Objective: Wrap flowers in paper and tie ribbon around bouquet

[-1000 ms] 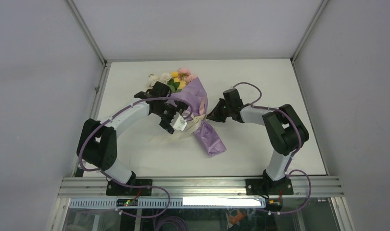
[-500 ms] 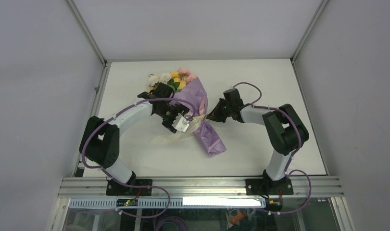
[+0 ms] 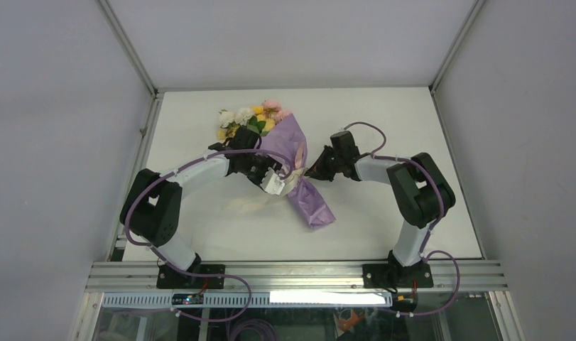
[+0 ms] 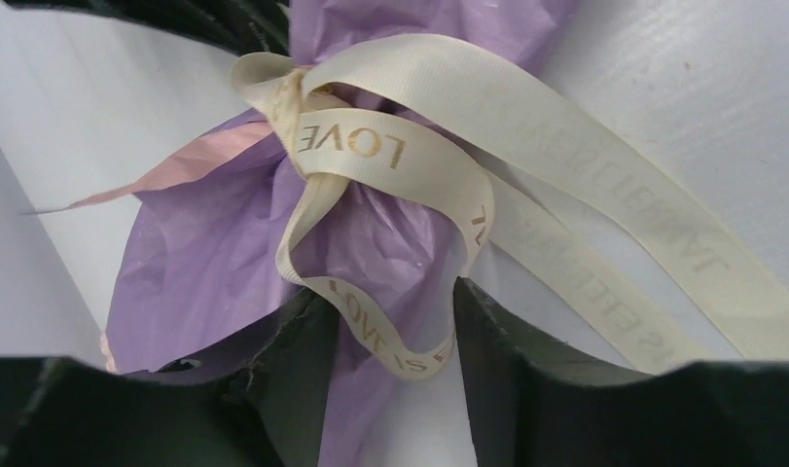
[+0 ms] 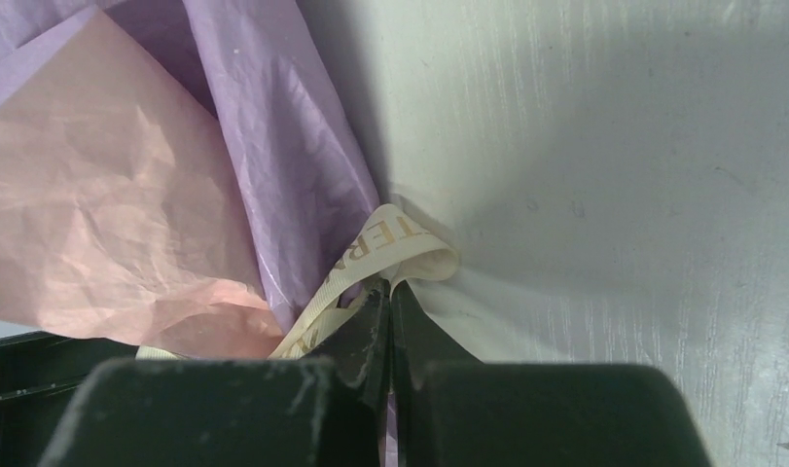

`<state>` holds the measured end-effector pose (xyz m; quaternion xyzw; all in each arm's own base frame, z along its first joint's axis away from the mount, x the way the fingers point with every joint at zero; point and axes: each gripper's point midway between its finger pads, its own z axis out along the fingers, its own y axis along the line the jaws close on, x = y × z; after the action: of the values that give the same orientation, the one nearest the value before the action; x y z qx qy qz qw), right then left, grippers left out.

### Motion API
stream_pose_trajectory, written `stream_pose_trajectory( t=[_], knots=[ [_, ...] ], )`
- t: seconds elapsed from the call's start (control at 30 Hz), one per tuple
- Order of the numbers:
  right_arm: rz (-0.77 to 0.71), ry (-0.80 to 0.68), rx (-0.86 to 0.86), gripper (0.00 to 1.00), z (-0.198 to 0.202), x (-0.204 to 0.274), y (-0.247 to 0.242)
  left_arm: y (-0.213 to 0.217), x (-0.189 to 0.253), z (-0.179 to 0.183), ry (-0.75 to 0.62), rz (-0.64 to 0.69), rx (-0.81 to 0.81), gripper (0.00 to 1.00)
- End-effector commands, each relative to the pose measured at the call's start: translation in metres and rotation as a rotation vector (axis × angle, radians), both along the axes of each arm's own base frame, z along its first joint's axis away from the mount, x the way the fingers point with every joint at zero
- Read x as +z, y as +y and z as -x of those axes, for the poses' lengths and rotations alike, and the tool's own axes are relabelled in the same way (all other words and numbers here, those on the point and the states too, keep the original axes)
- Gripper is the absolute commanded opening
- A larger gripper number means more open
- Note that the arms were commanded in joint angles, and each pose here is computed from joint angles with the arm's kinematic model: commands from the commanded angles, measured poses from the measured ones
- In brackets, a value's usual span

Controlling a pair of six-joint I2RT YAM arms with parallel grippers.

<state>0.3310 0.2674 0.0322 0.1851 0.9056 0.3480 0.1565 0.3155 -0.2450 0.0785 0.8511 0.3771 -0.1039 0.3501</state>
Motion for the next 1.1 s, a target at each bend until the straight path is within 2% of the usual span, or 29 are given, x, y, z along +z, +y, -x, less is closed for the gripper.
stream_pose_trajectory(
  t=[0.0,0.07,0.13,0.5,0.87,1.07],
  knots=[
    [-0.022,-0.019,0.012,0.00,-0.005,0.004,0.001,-0.027,0.019,-0.014,-0.059,0.125,-0.003,0.34],
    [-0.024,-0.019,0.009,0.00,-0.005,0.005,0.000,-0.024,0.018,-0.015,-0.062,0.114,0.012,0.14],
    [-0.023,-0.023,0.009,0.00,-0.005,0.006,0.000,-0.020,0.020,-0.017,-0.064,0.102,0.042,0.00],
    [0.046,-0.008,0.034,0.00,0.005,0.011,-0.016,-0.014,0.055,-0.015,-0.009,0.116,0.140,0.00],
    [0.129,0.048,0.092,0.00,0.060,0.020,-0.040,0.006,0.076,-0.066,0.057,0.143,0.408,0.00],
    [0.144,0.056,0.161,0.00,0.075,0.020,-0.035,0.004,0.076,-0.070,0.069,0.150,0.413,0.00]
  ],
)
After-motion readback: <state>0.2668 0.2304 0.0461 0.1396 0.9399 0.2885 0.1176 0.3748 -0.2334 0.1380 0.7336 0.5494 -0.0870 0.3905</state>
